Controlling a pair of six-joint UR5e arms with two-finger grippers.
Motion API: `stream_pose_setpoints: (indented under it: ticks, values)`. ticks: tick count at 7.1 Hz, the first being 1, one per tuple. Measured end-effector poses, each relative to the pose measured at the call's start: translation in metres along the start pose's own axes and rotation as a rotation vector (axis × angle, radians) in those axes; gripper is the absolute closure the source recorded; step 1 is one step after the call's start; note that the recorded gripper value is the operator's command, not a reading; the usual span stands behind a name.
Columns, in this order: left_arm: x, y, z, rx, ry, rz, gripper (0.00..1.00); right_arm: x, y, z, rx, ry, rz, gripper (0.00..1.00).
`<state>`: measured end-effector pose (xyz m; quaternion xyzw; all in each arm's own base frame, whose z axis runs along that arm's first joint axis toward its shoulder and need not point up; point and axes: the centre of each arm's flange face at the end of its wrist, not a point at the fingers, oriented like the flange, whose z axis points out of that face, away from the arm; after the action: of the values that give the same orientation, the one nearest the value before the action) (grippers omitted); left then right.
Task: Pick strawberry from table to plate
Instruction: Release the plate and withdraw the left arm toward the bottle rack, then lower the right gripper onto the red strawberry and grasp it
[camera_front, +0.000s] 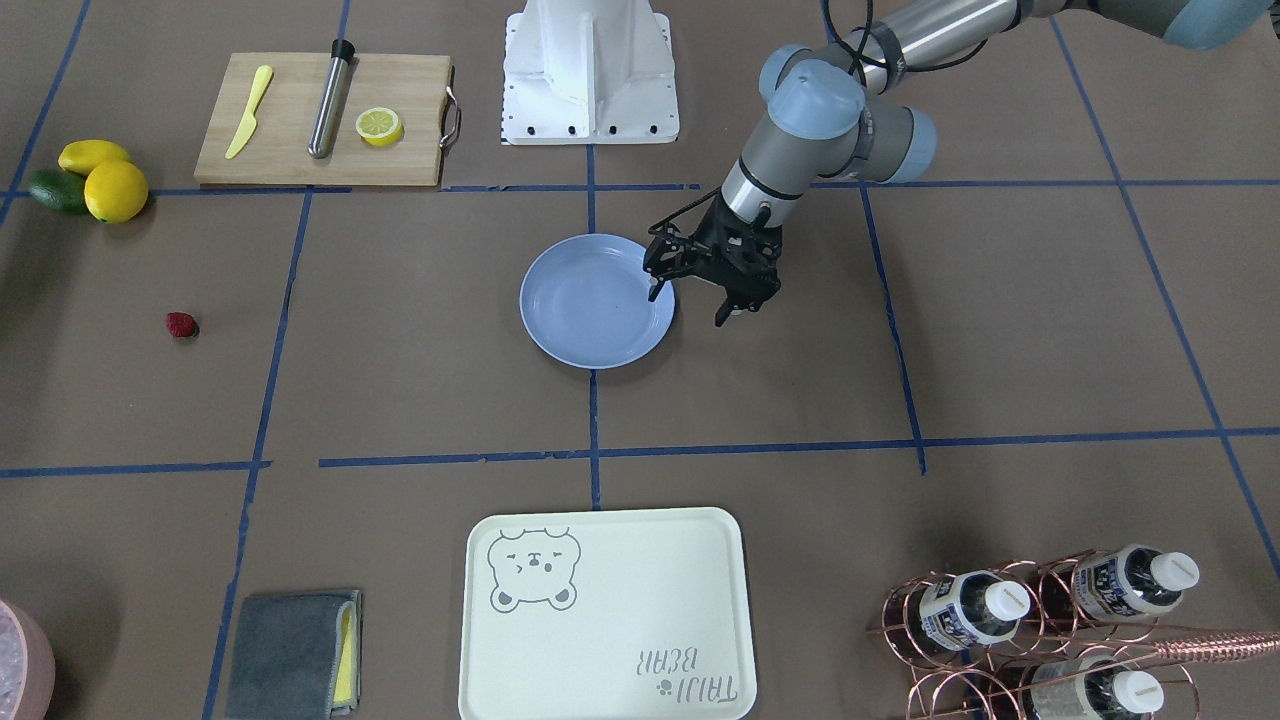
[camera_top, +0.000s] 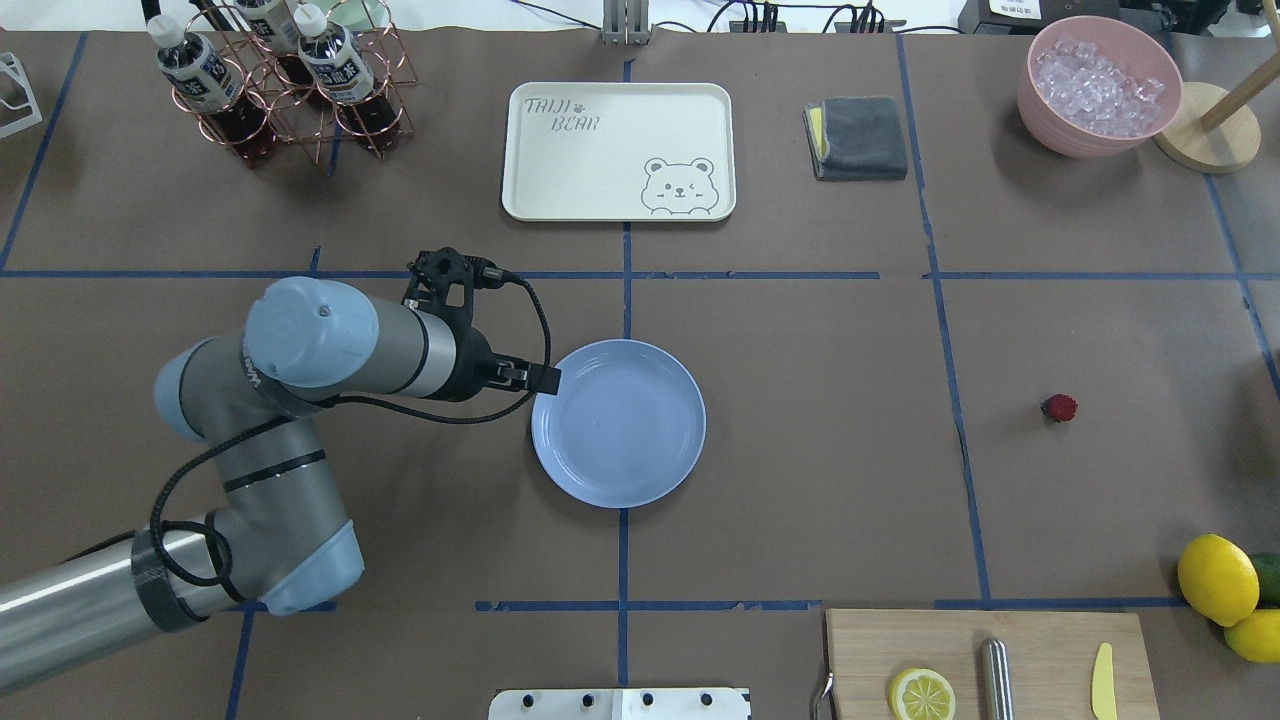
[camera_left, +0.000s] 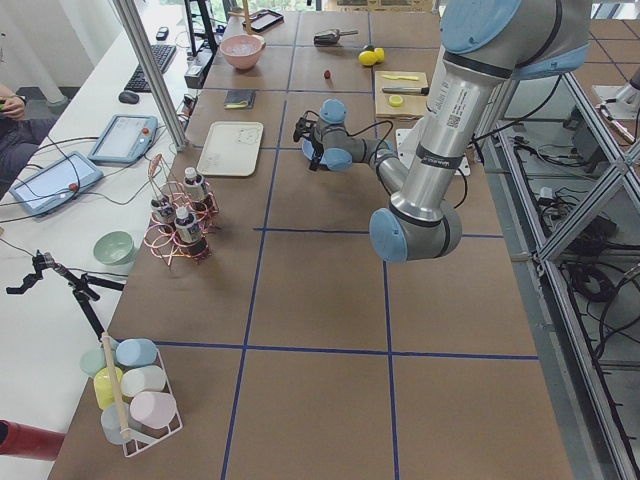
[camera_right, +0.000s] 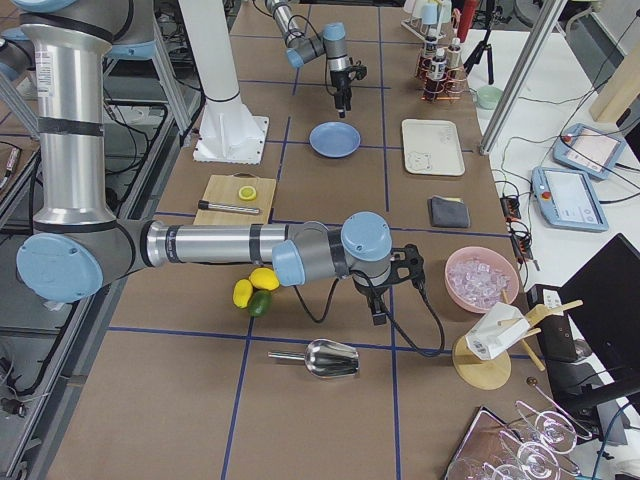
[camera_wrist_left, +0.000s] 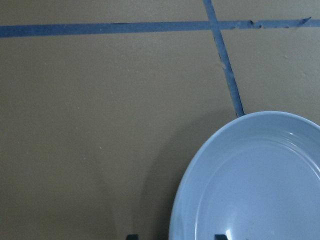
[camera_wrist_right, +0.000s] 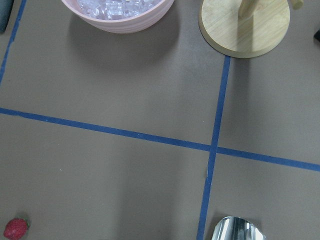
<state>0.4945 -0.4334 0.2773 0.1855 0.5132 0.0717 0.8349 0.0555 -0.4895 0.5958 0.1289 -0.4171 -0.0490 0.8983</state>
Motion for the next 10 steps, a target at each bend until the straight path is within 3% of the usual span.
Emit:
stream_pose_setpoints:
  ticks: [2,3,4,6,8,10]
  values:
    - [-0.061,-0.052,-0.076,0.023,-0.134,0.166,0.00,-0.031,-0.014,-0.004,0.070,-0.018,-0.105,0.00]
    - [-0.113,-0.080,-0.122,0.033,-0.212,0.200,0.00,-0.051,-0.019,-0.001,0.100,-0.038,-0.125,0.00]
    - [-0.182,-0.097,-0.166,0.006,-0.241,0.159,0.00,-0.066,-0.020,0.008,0.103,-0.057,-0.128,0.00]
    - [-0.327,-0.078,-0.229,-0.102,-0.264,0.106,0.00,-0.095,-0.024,0.024,0.081,-0.082,-0.135,0.00]
    - [-0.449,-0.048,-0.282,-0.219,-0.347,0.068,0.00,-0.146,-0.041,0.036,0.055,-0.090,-0.106,0.00]
    - [-0.533,-0.013,-0.350,-0.276,-0.370,0.036,0.00,-0.212,-0.047,0.050,0.012,-0.065,-0.056,0.00]
